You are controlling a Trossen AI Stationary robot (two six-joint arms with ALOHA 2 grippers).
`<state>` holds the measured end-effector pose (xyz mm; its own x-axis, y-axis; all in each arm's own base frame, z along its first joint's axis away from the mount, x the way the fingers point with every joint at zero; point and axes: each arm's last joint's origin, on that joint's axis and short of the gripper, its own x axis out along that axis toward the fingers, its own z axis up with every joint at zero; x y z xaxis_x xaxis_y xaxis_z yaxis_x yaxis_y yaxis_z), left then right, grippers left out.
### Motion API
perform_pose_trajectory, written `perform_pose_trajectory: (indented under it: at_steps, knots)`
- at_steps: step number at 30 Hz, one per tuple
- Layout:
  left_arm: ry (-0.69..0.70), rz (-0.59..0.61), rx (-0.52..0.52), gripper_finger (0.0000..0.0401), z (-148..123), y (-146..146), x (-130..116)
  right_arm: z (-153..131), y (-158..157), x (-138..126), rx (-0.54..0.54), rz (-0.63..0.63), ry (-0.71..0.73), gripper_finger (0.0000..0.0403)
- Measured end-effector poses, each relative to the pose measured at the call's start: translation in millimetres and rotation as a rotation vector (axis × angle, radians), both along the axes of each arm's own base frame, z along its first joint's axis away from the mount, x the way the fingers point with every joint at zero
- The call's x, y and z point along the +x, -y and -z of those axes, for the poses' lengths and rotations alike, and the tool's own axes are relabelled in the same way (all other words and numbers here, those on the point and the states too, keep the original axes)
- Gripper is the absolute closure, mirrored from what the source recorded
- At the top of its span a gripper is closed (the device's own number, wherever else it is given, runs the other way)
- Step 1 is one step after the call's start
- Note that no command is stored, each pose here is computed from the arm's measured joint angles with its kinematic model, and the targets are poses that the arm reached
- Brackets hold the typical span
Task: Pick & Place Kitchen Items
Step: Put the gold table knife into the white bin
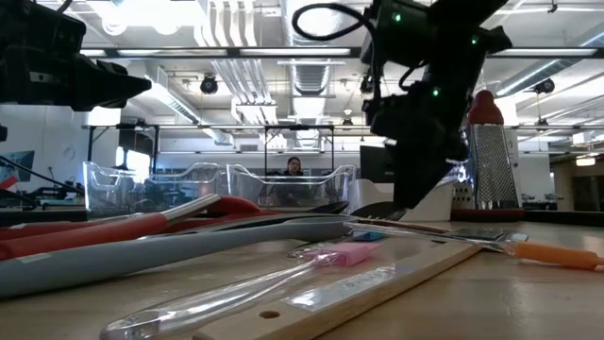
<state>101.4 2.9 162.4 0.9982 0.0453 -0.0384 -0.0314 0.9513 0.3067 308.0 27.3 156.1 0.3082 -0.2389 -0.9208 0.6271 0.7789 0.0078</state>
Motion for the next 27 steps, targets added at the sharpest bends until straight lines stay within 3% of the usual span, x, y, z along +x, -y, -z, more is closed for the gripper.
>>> perform_pose_trajectory:
  at_steps: [16,20,27]
  knots:
    - [0.0,0.0,0.0,0.0378,0,0,0,25,-1,9,-0.005,0.005,-0.027,0.0244]
    - [0.0,0.0,0.0,0.0378,0,0,0,26,-1,11,0.007,0.038,-0.009,0.0276]
    - [-0.001,0.0,0.0,0.0378,0,0,0,25,-1,10,0.013,0.075,-0.002,0.0367]
